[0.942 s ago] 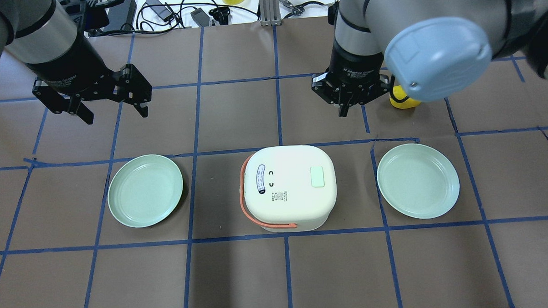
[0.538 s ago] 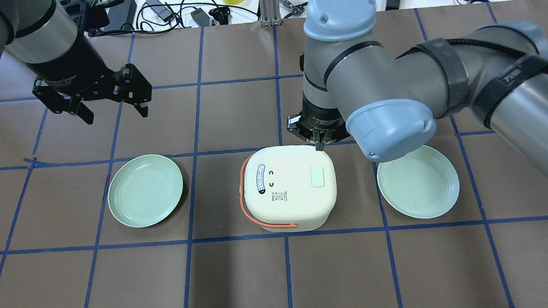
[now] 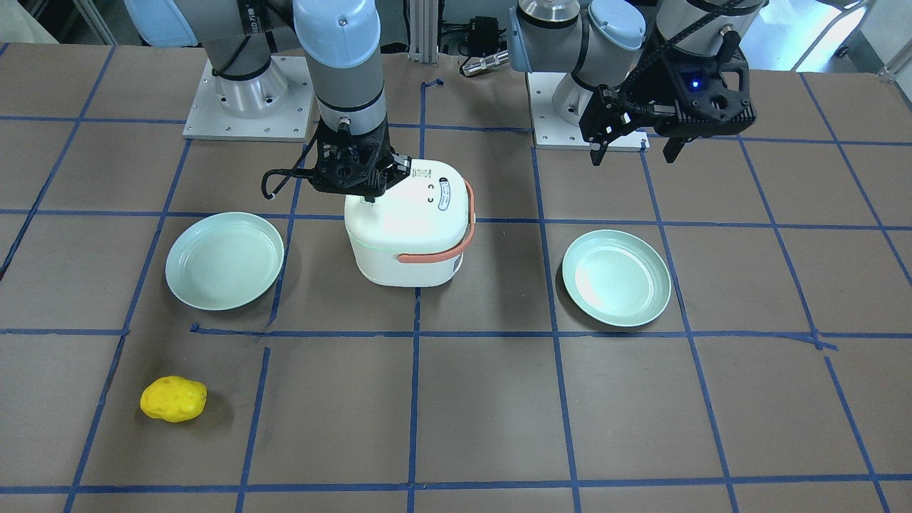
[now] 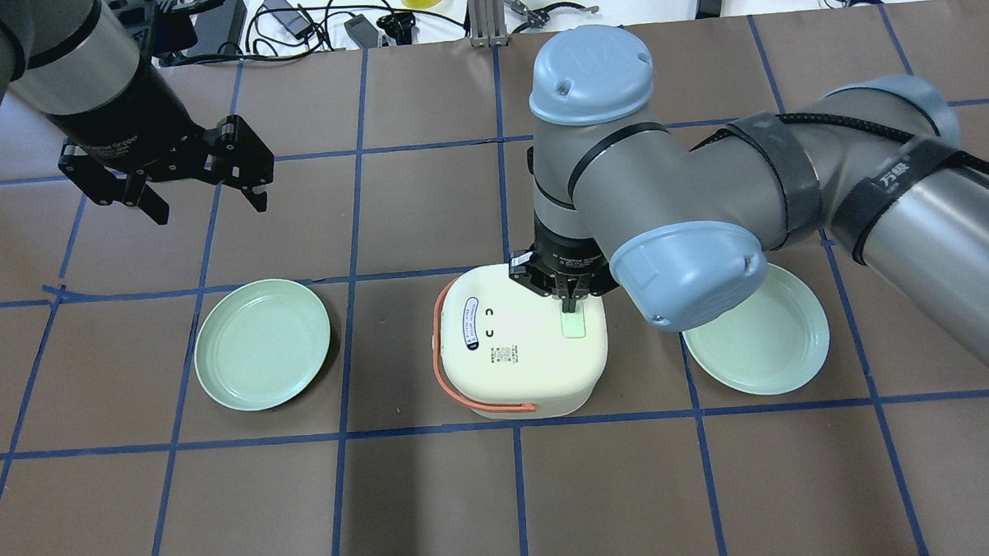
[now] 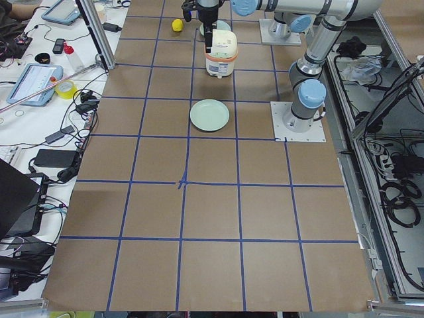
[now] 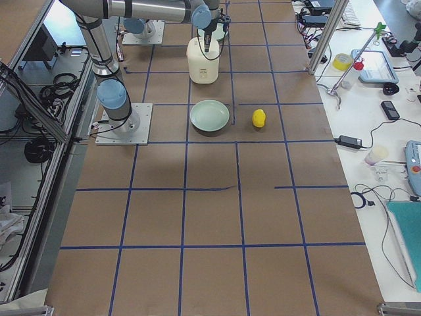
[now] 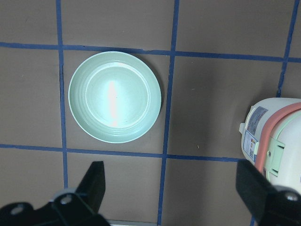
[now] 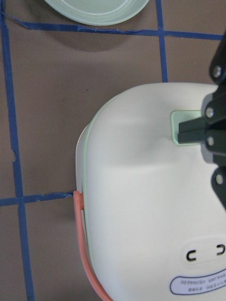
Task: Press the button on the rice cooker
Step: 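Lower the right gripper and press the button on the cooker lid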
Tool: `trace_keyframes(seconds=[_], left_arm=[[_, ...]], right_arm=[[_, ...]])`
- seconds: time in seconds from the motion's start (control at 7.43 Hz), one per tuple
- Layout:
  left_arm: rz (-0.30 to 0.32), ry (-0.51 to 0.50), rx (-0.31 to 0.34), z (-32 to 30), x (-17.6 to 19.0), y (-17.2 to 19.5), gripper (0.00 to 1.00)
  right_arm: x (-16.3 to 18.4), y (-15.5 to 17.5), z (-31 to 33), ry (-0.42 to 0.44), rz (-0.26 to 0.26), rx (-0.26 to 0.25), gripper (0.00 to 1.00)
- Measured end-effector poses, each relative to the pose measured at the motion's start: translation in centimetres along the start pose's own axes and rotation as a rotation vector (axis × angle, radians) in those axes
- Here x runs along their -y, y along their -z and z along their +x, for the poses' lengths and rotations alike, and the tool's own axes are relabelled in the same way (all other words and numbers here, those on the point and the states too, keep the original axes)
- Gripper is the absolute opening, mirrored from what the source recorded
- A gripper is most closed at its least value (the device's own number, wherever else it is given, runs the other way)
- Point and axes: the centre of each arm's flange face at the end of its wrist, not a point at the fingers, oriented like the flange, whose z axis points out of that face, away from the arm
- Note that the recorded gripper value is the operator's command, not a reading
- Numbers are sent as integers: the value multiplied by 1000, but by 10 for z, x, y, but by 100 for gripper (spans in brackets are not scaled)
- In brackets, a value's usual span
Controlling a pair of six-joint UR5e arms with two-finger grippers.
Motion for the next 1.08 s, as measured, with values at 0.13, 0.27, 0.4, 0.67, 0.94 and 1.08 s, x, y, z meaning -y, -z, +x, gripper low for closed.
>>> trace_keyframes(seconds=[0.13, 0.27, 0.4, 0.67, 0.94, 1.08], left_arm=[[0, 0, 0, 0, 0, 0, 100], [0, -1, 0, 0, 0, 0, 100], [0, -1, 0, 0, 0, 0, 100], [0, -1, 0, 0, 0, 0, 100], [0, 0, 0, 0, 0, 0, 100], [0, 0, 0, 0, 0, 0, 100]], right_arm=[[-1, -2, 0, 4, -12, -5, 9], [-2, -3, 1, 6, -20, -9, 9], [-3, -4, 1, 7, -25, -11, 9], [-2, -6, 0, 7, -31, -15, 10], [-1, -8, 0, 8, -35, -16, 10], [-1, -8, 0, 8, -36, -17, 13]])
